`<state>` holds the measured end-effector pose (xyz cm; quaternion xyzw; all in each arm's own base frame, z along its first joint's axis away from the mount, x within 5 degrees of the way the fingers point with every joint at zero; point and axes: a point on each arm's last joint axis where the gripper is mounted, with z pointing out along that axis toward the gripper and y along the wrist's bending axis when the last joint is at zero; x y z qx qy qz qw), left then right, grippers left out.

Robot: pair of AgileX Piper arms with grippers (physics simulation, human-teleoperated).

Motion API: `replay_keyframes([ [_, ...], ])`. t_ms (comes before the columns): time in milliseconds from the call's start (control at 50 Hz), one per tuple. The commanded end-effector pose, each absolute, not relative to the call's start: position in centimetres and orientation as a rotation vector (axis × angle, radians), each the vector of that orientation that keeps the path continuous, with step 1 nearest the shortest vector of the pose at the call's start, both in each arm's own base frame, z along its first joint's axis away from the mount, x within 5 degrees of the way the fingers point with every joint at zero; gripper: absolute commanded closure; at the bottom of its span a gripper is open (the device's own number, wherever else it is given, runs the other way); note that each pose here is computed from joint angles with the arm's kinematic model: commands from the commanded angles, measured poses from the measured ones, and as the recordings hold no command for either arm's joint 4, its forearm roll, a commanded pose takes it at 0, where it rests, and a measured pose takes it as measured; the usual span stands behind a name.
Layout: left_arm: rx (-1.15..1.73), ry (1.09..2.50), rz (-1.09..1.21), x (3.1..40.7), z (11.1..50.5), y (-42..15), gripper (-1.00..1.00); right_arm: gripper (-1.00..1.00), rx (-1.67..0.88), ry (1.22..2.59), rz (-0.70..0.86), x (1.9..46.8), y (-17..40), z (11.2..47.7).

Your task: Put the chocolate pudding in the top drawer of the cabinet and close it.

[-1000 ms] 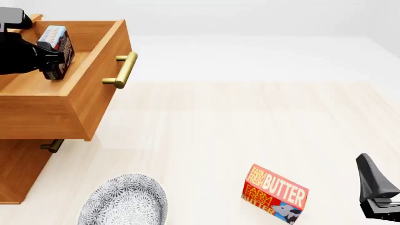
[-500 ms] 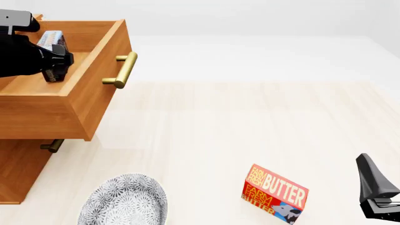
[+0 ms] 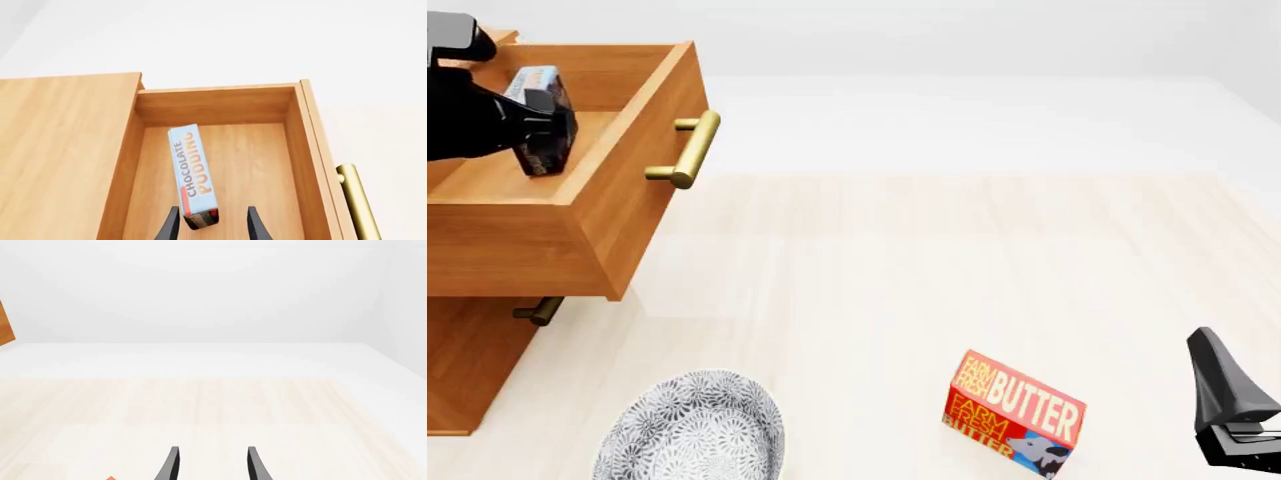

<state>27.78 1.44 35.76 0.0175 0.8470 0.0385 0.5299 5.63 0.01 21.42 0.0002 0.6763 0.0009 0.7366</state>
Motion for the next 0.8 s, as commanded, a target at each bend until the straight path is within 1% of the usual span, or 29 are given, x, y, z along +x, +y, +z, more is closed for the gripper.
replay_keyframes([
  [20, 0.047, 2.005, 0.091, 26.6, 36.8, 1.3, -1.0, -1.0, 0.0, 1.485, 0.002, 5.6, 0.0, 21.4],
  [700, 0.172, 1.934, 0.026, 23.2, 40.8, -1.6, -1.0, -1.0, 0.001, 1.485, 0.002, 5.6, 0.0, 21.4],
  [800, 0.187, 1.937, 0.027, 23.1, 40.8, -1.7, -1.0, -1.0, 0.0, 1.485, 0.002, 5.6, 0.0, 21.4],
])
